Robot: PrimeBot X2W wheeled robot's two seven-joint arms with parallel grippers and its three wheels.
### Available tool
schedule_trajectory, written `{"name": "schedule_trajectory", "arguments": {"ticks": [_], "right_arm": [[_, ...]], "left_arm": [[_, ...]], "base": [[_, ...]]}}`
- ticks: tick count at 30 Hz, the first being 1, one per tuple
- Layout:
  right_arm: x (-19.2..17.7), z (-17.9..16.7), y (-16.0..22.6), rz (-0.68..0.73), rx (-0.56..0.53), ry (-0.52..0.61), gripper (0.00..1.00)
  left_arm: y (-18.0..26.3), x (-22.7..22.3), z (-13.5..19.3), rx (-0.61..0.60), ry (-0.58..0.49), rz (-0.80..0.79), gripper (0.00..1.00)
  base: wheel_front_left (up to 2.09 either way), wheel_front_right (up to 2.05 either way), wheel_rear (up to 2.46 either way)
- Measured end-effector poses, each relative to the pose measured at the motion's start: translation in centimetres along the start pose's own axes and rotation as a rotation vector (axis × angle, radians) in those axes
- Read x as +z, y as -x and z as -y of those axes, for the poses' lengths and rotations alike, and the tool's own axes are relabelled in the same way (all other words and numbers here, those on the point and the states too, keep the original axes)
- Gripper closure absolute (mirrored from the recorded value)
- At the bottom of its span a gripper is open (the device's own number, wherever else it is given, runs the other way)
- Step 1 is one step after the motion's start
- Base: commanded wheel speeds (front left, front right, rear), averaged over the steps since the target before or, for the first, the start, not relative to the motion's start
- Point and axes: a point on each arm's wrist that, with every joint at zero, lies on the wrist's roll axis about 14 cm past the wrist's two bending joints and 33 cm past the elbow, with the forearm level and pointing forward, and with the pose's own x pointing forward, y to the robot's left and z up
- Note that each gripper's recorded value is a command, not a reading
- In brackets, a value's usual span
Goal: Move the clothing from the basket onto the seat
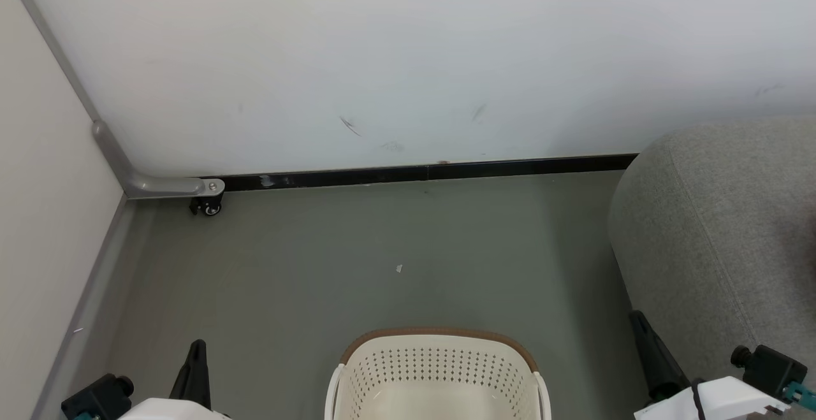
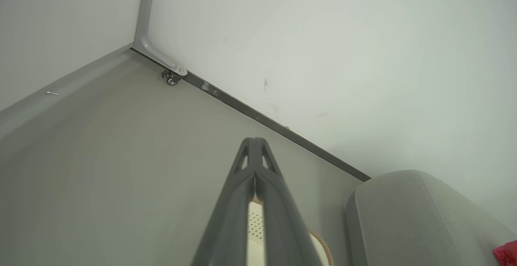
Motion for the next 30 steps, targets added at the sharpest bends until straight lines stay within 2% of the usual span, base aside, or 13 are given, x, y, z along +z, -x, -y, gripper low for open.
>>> {"name": "schedule_trajectory", "arguments": {"ticks": [30], "right_arm": [[0.7, 2.3, -0.7, -0.003, -0.082, -0.455, 1.00]], "left_arm": [[-0.3, 0.0, -0.6, -0.027, 0.427, -0.067, 1.00]], "base": [[0.00, 0.00, 0.00]]}}
